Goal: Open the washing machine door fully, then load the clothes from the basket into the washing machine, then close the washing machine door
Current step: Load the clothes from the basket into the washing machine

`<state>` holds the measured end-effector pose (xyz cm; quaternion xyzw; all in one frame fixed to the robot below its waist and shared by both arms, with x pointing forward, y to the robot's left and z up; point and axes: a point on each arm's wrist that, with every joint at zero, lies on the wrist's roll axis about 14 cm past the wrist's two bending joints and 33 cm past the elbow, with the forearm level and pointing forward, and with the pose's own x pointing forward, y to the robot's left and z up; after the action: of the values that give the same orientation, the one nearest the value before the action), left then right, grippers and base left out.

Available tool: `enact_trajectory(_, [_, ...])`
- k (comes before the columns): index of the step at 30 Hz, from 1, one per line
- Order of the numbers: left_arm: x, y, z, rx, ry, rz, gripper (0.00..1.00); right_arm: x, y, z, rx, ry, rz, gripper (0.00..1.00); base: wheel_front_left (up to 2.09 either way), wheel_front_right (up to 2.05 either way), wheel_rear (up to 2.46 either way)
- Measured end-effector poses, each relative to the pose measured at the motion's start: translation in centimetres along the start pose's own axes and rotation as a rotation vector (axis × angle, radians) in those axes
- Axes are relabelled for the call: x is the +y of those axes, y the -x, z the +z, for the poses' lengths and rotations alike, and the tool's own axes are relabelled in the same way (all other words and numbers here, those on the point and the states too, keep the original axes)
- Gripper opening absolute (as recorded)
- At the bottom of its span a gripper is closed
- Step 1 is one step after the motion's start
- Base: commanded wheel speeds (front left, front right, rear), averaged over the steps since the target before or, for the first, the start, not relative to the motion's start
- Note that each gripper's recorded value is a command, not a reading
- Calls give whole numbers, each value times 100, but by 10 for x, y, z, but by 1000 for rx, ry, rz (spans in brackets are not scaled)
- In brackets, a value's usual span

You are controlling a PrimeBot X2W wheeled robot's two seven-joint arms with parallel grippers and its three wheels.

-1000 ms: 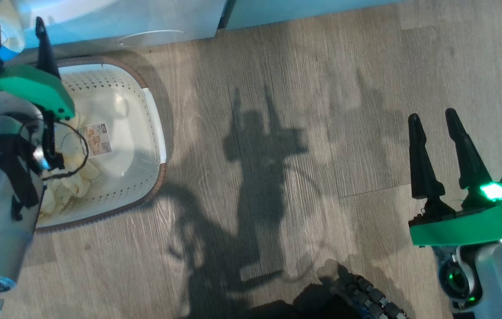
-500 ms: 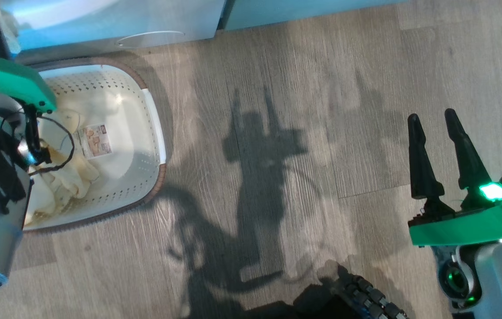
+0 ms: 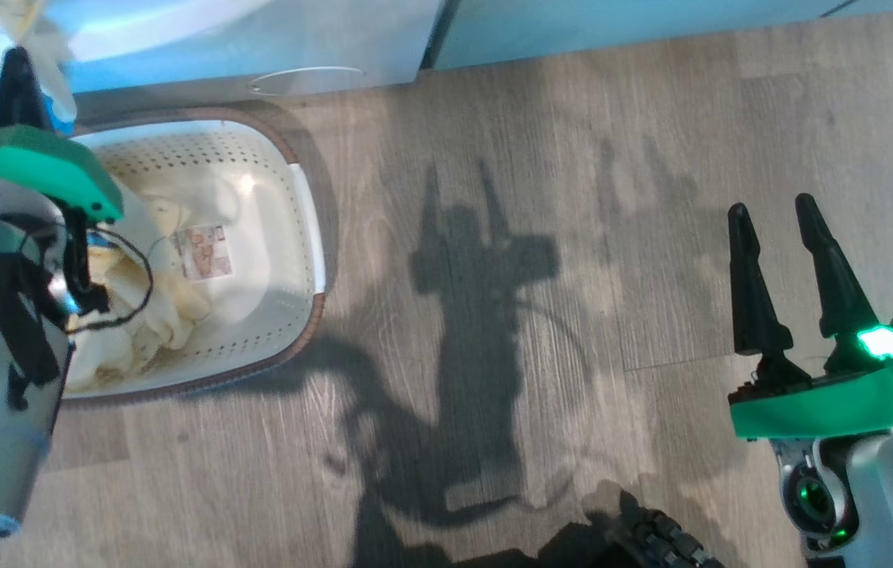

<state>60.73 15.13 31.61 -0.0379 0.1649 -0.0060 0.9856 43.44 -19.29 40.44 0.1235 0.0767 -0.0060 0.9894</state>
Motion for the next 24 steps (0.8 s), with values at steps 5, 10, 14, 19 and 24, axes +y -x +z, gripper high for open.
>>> enact_trajectory(5, [8,14,23,-27,-15,-16,0,9,-3,0,-5,-7,27,100,0,0,0])
enact_trajectory(10, [8,21,59,-92,-17,-40,0,14,-5,0,-6,-13,42,100,0,0,0])
enact_trajectory(14, [5,24,86,-125,-18,-73,0,17,-5,-3,-1,-17,51,100,0,0,0])
enact_trajectory(19, [7,18,95,-114,-43,-82,0,18,-3,-4,6,-14,53,100,0,0,0])
enact_trajectory(24, [1,-2,117,-141,-55,-94,0,13,0,-4,11,-17,36,100,0,0,0])
